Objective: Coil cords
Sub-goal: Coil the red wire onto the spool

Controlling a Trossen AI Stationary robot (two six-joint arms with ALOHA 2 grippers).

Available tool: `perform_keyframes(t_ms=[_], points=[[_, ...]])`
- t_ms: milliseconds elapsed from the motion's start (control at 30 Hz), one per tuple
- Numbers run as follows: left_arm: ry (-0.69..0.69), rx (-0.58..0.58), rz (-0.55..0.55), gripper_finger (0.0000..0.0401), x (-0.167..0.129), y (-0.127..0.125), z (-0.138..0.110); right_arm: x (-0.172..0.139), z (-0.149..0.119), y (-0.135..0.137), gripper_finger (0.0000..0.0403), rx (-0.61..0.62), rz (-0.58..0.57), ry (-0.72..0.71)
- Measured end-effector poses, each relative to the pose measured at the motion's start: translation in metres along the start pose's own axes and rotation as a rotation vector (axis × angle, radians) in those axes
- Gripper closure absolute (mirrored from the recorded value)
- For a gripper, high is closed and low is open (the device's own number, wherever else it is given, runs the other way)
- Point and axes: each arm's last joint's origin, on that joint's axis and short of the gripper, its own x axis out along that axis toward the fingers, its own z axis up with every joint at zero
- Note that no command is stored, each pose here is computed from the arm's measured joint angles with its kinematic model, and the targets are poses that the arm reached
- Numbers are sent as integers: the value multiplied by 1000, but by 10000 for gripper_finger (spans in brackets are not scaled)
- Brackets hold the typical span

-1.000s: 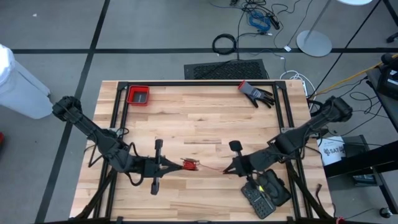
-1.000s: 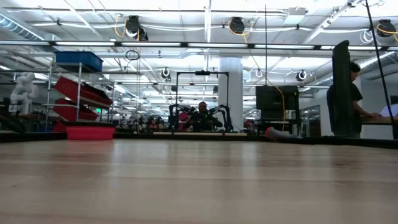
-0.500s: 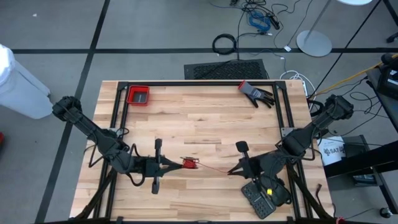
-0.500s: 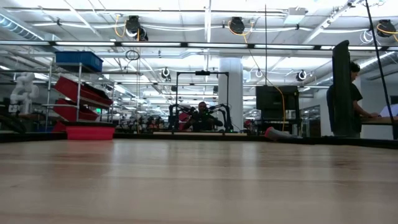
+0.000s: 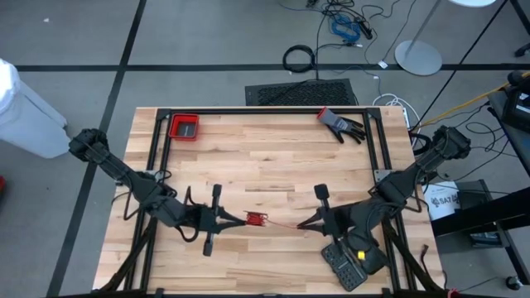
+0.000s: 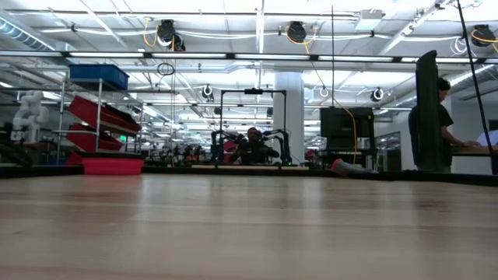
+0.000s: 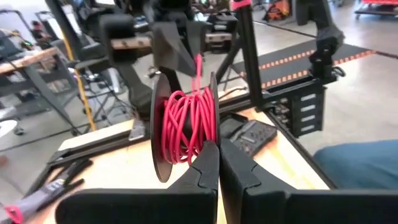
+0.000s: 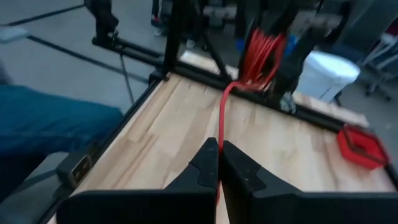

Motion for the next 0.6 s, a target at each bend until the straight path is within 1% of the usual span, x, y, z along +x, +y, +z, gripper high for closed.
perform_keyframes(t_ms=[167, 300, 500, 600], points=[[1, -23, -62, 399, 2, 2, -2, 0, 7, -1, 403, -24, -26, -70], [7, -19, -89, 399, 3, 2, -3, 3, 9, 0, 403, -38, -26, -91], [25, -13, -94, 399, 9, 0, -8, 14, 10, 1, 403, -74, -39, -126], [23, -17, -138, 399, 15, 0, -11, 21, 13, -1, 403, -89, -62, -162]])
